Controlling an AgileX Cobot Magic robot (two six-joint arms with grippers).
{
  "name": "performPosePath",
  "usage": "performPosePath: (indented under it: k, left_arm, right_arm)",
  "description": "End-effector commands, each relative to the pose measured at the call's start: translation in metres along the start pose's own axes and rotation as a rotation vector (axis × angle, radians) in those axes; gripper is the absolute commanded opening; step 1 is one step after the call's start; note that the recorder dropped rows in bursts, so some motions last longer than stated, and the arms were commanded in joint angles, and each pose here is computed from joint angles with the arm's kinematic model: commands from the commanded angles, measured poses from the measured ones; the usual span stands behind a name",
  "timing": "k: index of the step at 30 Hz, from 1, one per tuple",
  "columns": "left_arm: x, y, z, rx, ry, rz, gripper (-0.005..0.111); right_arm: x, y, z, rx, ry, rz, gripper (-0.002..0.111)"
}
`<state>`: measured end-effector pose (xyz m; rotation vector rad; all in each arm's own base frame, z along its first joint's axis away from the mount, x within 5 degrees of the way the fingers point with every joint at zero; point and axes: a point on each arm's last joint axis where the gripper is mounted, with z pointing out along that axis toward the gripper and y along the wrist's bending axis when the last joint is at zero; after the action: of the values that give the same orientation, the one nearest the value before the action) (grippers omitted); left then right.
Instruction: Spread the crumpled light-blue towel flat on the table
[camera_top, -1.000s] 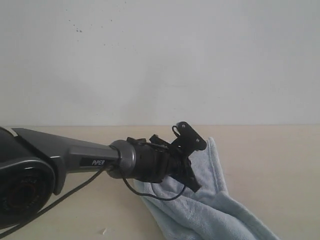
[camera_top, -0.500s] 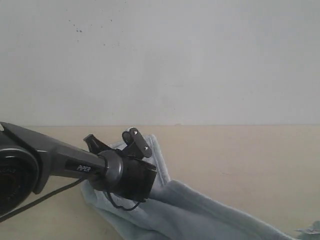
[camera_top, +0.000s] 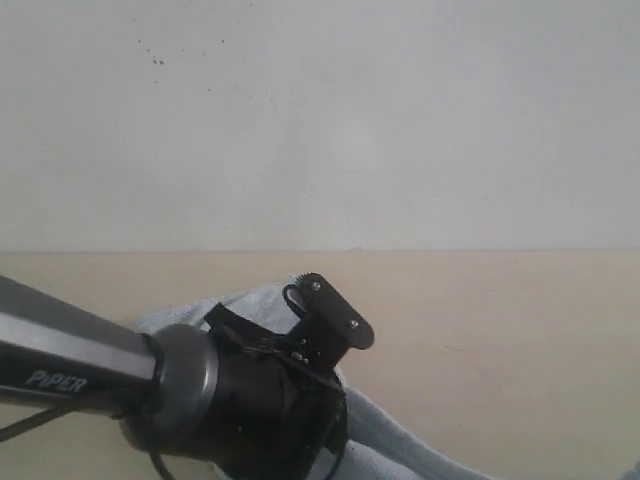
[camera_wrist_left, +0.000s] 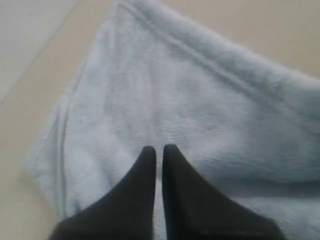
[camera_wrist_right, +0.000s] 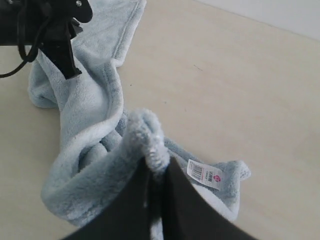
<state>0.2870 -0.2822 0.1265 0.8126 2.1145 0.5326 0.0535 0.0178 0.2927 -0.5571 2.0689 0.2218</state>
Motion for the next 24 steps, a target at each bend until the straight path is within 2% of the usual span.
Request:
performPosePath:
  k: [1, 5, 12, 14, 17, 20, 21, 24]
  left_arm:
    - [-0.004, -0.003, -0.02, 0.061, -0.045, -0.058, 0.004]
    - [-0.01, 0.02, 0.003, 0.078, -0.074, -0.088, 0.004]
    - [-0.029, 0.081, 0.057, 0.295, -0.128, -0.361, 0.006]
    - [-0.031, 0.1, 0.072, 0.301, -0.146, -0.406, 0.013]
    - [-0.033, 0.121, 0.094, 0.255, -0.152, -0.453, 0.037]
    - [-0.033, 0.124, 0.115, 0.242, -0.152, -0.448, 0.058]
    - [-0.033, 0.12, 0.121, 0.249, -0.151, -0.435, 0.062]
    - [-0.031, 0.105, 0.138, 0.289, -0.148, -0.423, 0.061]
  right_arm:
    - [0.0, 0.001, 0.0, -0.012, -0.007, 0.004, 0.0]
    - [0.001, 0.003, 0.0, -0.029, 0.0, -0.005, 0.0]
    - [0.002, 0.005, 0.0, -0.053, 0.013, -0.017, 0.0]
    - [0.002, 0.006, 0.0, -0.063, 0.014, -0.011, 0.0]
    - [0.002, 0.006, 0.0, -0.071, 0.008, -0.02, 0.0]
    - [0.0, 0.007, 0.0, -0.075, -0.004, -0.02, 0.0]
    - [0.0, 0.007, 0.0, -0.077, -0.012, -0.02, 0.0]
    - [-0.003, 0.008, 0.0, -0.087, -0.039, -0.016, 0.0]
